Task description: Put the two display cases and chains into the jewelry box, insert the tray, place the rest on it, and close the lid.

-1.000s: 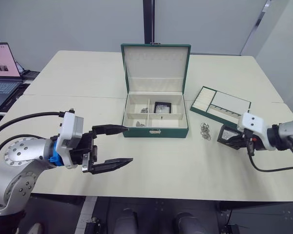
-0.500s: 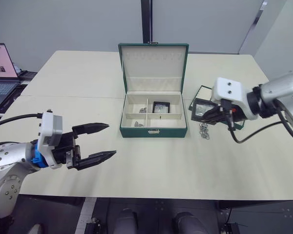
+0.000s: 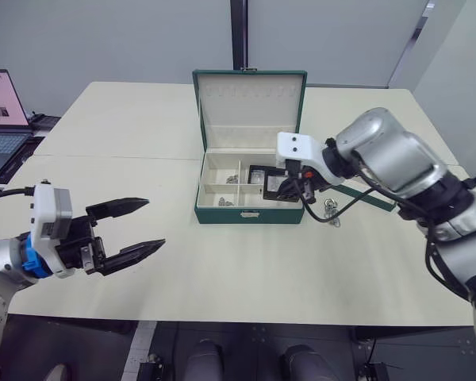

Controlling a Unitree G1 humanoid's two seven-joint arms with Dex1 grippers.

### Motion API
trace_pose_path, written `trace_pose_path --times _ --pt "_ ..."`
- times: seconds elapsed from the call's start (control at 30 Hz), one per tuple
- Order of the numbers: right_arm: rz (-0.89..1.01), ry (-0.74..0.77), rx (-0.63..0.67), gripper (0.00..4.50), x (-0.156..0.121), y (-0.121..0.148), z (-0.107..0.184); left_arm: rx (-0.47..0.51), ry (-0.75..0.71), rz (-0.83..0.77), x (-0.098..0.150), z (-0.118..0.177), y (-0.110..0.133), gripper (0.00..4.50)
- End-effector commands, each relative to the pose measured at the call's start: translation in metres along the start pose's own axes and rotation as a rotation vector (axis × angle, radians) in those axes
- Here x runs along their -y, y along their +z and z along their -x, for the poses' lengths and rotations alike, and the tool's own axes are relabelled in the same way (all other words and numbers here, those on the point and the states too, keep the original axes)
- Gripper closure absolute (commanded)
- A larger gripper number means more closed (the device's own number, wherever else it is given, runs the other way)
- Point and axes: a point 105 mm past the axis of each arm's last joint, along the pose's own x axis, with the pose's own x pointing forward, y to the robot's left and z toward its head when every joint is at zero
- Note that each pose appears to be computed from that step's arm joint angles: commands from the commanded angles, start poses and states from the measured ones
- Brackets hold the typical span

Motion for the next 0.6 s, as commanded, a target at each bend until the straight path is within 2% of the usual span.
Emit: trace_pose_path --times 0.03,0.27,0.6 --pt "0.056 -0.028 -0.007 4.49 0.012 0.012 0.002 0.008 0.014 -0.052 0.001 0.005 0.01 0.0" --pt "0.058 0.013 0.0 4.49 0.018 0.018 -0.016 0.009 0.016 -0.059 0.003 0.001 0.012 0.0" --pt "0.041 0.043 -0.005 4.49 0.018 0.013 -0.03 0.01 0.01 -0.064 0.004 -0.005 0.017 0.0"
